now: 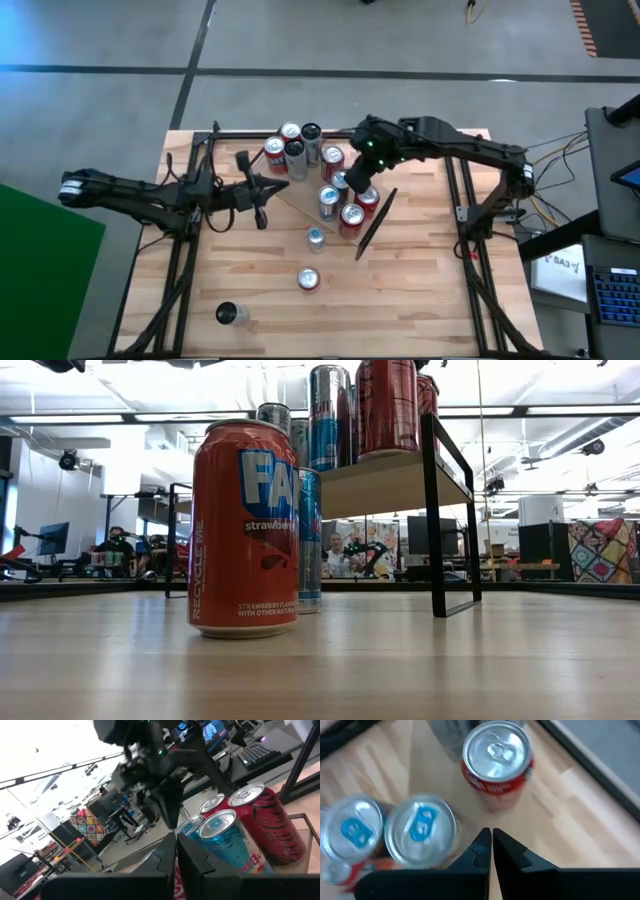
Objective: Place canned beverage on shelf
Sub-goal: Adjust the silver/blue soda cans on the shelf
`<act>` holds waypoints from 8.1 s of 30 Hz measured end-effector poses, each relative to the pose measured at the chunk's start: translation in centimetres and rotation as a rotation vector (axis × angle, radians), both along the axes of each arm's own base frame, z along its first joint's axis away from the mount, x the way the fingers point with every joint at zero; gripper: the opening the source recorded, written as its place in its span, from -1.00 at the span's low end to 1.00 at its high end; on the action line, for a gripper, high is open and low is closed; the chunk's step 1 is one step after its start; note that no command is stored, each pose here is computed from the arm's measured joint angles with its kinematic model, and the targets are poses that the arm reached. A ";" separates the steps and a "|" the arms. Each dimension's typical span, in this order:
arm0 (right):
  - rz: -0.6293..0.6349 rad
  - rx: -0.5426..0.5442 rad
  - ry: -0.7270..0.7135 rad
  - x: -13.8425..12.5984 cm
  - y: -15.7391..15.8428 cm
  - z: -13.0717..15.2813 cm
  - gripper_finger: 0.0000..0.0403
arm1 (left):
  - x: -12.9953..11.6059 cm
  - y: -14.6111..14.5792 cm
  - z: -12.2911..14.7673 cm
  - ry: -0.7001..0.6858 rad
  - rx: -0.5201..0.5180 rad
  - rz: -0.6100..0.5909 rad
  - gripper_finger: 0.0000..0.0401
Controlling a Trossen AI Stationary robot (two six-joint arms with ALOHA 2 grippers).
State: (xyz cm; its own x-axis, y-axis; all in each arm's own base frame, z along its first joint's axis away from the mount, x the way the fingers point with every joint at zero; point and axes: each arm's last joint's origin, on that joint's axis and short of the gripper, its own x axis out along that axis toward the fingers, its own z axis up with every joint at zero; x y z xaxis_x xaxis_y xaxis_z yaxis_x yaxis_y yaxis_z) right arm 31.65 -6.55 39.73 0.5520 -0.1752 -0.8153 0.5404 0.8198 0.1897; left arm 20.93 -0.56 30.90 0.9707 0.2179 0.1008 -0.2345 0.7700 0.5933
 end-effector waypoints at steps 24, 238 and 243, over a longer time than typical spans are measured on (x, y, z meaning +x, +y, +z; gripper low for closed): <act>0.188 -0.294 -0.039 -4.9 7.6 1.1 -0.96 | 7.1 -0.2 -2.9 0.123 -0.231 0.145 -1.00; -0.006 -0.118 -0.199 -1.2 6.2 -1.9 -0.96 | -5.0 -2.4 -0.8 -0.180 -0.227 0.103 -1.00; -0.007 -0.121 -0.204 -1.4 6.2 -1.8 -0.96 | -5.0 -2.4 -0.8 -0.180 -0.227 0.103 -1.00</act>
State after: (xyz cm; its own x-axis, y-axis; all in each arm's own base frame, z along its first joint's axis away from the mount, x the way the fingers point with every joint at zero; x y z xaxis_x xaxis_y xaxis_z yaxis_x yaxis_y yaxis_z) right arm 30.25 -0.34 37.97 0.7015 -0.2693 -0.6599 0.5069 0.8393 0.1964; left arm 15.91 -2.99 30.07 0.9132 0.3513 0.2067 -0.4044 0.8447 0.3506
